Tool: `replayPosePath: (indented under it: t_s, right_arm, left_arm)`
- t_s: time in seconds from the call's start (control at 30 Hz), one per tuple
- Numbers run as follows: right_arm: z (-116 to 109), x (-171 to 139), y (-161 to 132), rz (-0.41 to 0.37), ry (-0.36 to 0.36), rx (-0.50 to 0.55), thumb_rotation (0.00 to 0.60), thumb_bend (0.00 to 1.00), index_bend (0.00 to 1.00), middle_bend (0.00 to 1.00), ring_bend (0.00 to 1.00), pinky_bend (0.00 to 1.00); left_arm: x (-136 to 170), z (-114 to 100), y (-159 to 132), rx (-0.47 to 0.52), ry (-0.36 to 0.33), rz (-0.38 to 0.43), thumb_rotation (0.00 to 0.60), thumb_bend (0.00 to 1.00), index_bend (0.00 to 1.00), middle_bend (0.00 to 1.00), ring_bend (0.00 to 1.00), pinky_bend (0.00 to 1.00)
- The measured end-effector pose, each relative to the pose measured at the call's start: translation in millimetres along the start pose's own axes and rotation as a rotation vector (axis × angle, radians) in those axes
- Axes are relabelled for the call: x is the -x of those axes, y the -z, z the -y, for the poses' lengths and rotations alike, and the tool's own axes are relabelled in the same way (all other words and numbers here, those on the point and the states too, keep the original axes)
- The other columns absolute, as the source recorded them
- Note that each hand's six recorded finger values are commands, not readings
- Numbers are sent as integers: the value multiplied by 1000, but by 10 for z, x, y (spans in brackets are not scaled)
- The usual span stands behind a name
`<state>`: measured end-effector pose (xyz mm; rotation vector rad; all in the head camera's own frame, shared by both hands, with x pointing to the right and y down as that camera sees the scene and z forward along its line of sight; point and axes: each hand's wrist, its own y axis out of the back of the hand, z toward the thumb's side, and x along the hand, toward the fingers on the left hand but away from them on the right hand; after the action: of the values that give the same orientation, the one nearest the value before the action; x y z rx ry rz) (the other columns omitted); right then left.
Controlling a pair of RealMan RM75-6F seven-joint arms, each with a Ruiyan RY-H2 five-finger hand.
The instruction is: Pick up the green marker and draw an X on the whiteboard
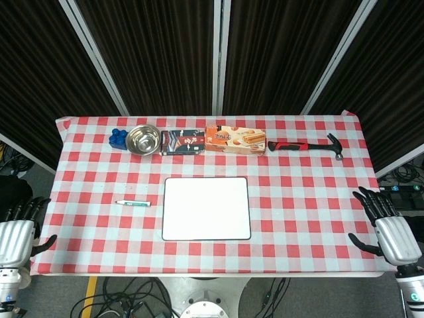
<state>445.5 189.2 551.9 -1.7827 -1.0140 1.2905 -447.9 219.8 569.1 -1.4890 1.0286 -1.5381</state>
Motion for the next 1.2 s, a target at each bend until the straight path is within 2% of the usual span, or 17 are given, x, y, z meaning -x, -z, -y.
replayPosePath:
  t_s: [0.3,0.4,0.47,0.57,0.6,0.67,0.77,0.83,1.0,1.2]
  right_arm:
    - [-3,71,-41,-33,0,19,600,150,0,0,0,0]
    - [-26,56,-28,-32,13,21,600,147,0,0,0,0]
    - [-46,52,-17,-31,23,21,600,146,0,0,0,0]
    - [-61,70,-11,-32,29,12,600,145,0,0,0,0]
    - [-65,82,-17,-34,29,6,600,144,0,0,0,0]
    - [-73,103,-29,-39,30,0,600,143,0,0,0,0]
    - [-77,131,-36,-39,30,-7,600,139,0,0,0,0]
    - [-69,145,-37,-37,26,-13,600,137,0,0,0,0]
    - [-56,165,-25,-25,15,-18,600,133,0,0,0,0]
    - [-44,156,20,-3,7,-19,600,130,0,0,0,0]
  left_arm:
    - [29,-45,-39,-11,-24,-11,600,177,166,138,86,122]
    - [1,-75,-51,-22,-34,-10,600,177,205,160,98,185]
    - [-61,-109,-82,-39,-55,-1,600,177,243,196,157,300]
    - [-215,-148,-194,-64,-82,39,600,181,306,273,312,587]
    - [-268,-151,-240,-71,-84,56,600,183,325,290,352,646]
    - [-406,-147,-371,-87,-84,101,600,202,375,358,500,797]
    - [-614,-93,-611,-91,-64,174,600,243,425,445,697,953]
    - [-733,-29,-775,-89,-41,218,600,258,428,462,738,987]
    - [-1030,280,-1275,-125,58,320,600,261,424,465,743,1000]
    - [-1242,717,-1683,-160,171,340,600,261,425,468,768,1000]
